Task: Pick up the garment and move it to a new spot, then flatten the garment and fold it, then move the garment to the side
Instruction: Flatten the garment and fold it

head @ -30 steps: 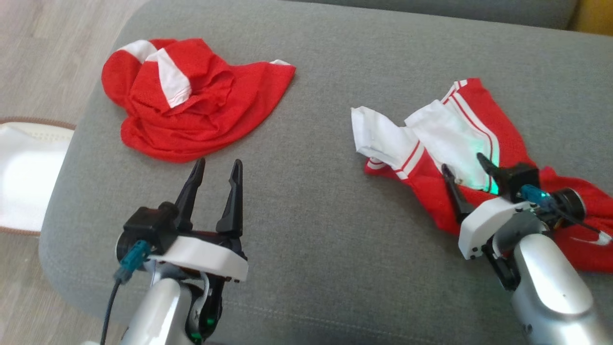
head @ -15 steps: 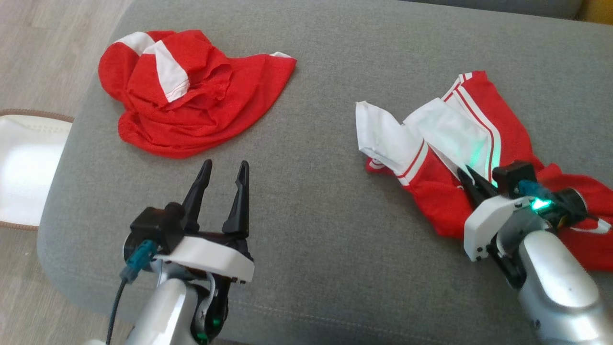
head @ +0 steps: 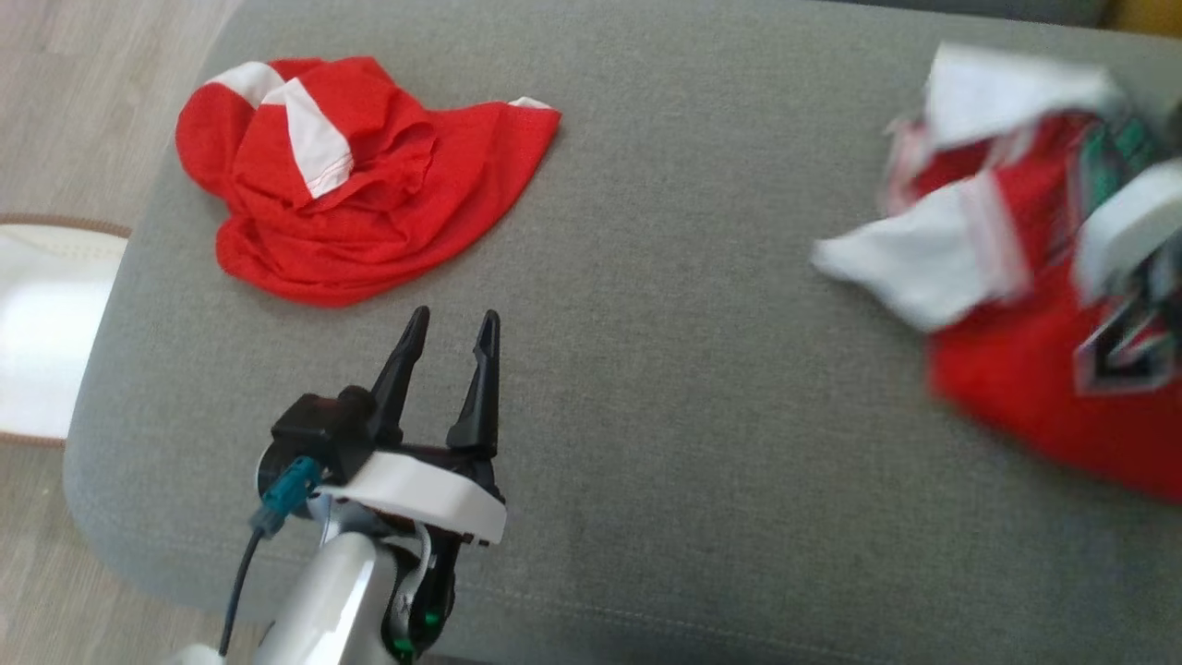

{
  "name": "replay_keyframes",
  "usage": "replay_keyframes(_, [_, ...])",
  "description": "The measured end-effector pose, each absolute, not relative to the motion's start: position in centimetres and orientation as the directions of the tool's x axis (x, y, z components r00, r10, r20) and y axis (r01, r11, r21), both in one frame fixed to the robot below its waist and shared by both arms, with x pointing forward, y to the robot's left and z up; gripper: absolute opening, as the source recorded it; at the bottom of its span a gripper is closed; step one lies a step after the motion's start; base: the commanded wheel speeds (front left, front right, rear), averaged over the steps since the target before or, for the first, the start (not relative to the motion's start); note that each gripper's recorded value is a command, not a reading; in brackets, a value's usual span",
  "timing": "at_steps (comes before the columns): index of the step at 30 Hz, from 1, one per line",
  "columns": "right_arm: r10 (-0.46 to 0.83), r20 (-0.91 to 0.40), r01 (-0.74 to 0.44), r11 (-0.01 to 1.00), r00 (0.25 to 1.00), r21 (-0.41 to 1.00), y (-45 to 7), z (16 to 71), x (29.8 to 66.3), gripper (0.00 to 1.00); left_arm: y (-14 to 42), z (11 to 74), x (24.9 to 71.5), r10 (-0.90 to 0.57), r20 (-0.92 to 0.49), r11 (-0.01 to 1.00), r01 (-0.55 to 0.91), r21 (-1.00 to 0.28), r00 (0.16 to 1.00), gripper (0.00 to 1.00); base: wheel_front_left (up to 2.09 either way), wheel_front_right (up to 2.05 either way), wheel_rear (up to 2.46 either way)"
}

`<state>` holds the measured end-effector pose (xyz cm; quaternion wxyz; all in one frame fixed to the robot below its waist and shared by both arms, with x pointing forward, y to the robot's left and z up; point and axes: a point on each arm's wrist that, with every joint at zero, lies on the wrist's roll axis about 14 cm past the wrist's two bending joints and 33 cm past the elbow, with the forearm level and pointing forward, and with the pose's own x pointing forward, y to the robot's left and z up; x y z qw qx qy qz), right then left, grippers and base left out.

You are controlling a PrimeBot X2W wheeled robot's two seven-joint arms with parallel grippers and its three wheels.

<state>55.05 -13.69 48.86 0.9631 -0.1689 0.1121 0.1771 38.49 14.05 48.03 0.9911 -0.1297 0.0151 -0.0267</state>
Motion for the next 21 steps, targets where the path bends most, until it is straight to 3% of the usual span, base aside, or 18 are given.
replay_keyframes(6, [0.363, -0.151, -0.393, 0.850, 0.920, -0.352, -11.6, 55.2, 59.8, 0.00, 14.2, 48.2, 39.4, -0.056, -0.019, 0.961, 0.049, -0.272, 0.998, 1.00, 0.00, 0.00, 0.00])
replay_keyframes(17, [0.527, -0.258, -0.583, 0.774, 0.810, -0.248, -4.5, 51.6, 59.7, 0.00, 16.0, 47.5, 39.0, 0.007, -0.049, 0.962, -0.021, -0.274, 0.999, 1.00, 0.00, 0.00, 0.00])
replay_keyframes(21, [0.535, -0.291, -0.602, 0.760, 0.793, -0.245, -4.3, 50.5, 59.2, 0.00, 15.9, 47.2, 39.1, 0.004, -0.058, 0.962, -0.020, -0.274, 0.998, 1.00, 0.00, 0.00, 0.00])
